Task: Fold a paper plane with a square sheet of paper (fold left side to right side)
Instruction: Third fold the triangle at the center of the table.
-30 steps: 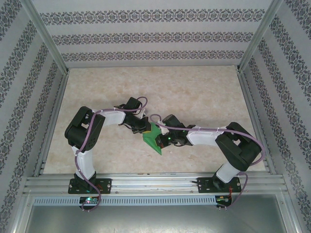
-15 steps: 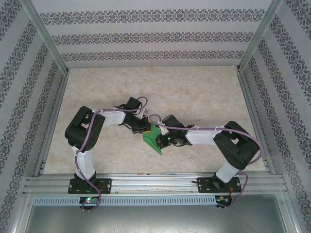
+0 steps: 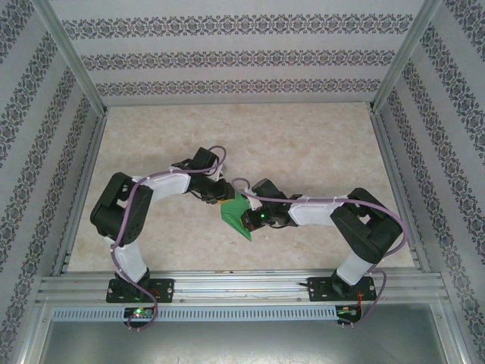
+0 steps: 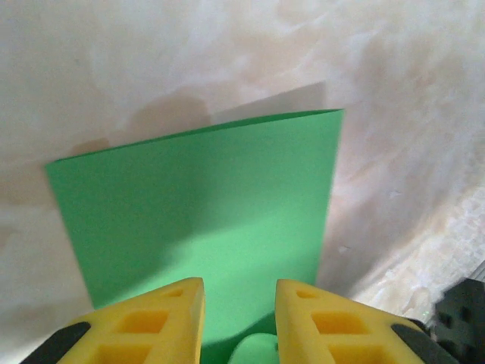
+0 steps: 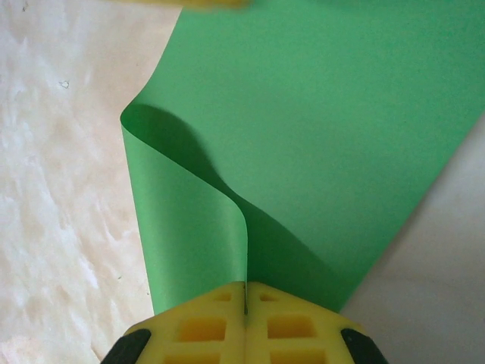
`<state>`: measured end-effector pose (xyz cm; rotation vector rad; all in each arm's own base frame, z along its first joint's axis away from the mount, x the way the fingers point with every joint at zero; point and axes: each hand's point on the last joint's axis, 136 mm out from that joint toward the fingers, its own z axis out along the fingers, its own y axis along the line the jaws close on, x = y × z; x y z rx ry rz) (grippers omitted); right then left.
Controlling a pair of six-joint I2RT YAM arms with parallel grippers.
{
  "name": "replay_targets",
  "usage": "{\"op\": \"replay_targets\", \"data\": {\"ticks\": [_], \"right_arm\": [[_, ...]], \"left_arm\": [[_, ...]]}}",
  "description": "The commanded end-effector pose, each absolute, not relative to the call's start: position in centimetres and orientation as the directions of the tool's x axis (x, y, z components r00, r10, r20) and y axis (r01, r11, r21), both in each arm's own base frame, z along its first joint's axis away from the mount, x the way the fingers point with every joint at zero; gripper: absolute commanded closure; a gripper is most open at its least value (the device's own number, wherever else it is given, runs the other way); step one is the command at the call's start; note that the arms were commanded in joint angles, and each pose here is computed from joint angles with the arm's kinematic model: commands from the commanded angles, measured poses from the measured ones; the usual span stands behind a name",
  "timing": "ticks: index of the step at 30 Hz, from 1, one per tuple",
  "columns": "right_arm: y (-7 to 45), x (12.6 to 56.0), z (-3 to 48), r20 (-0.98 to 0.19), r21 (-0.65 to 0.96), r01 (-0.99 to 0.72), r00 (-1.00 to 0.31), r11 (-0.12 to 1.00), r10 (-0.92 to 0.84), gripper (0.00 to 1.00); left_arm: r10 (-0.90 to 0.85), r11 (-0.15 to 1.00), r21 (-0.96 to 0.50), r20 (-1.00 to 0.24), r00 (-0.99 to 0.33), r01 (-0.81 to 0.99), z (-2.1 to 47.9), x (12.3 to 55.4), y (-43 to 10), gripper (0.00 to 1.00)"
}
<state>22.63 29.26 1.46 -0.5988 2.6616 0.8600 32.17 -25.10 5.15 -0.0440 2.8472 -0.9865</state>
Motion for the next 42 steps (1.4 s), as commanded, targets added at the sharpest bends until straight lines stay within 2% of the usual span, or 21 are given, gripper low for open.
{"op": "replay_targets", "data": {"ticks": [1,7,11,15,27,42], "right_arm": [[27.0,20.9,-1.9,-0.265,0.451,-0.414,-0.908,0.791,-0.324,1.00],[26.9,20.8,-2.0,-0.259,0.461,-0.411,-0.910,0.787,-0.324,1.00],[26.8,20.8,-2.0,-0.260,0.463,-0.407,-0.912,0.788,-0.318,1.00],[26.7,20.9,-2.1,-0.255,0.462,-0.402,-0.914,0.791,-0.316,1.00],[26.6,20.9,-2.2,-0.246,0.457,-0.396,-0.917,0.796,-0.315,1.00],[26.5,21.1,-2.1,-0.247,0.453,-0.397,-0.916,0.798,-0.315,1.00]], "left_arm": [[-0.082,0.800,-0.598,-0.201,-0.976,0.056,7.8,32.3,-23.3,0.72],[-0.085,0.715,-0.690,-0.246,-0.965,0.113,9.5,29.2,-23.5,0.86],[-0.101,0.631,-0.766,-0.239,-0.966,0.123,9.3,27.4,-24.5,0.89],[-0.088,0.594,-0.794,-0.223,-0.971,0.128,8.6,26.3,-25.7,0.90],[-0.080,0.610,-0.790,-0.139,-0.987,0.061,4.8,25.6,-26.9,0.90],[-0.083,0.668,-0.744,-0.081,-0.993,0.005,1.9,24.9,-26.0,0.90]]}}
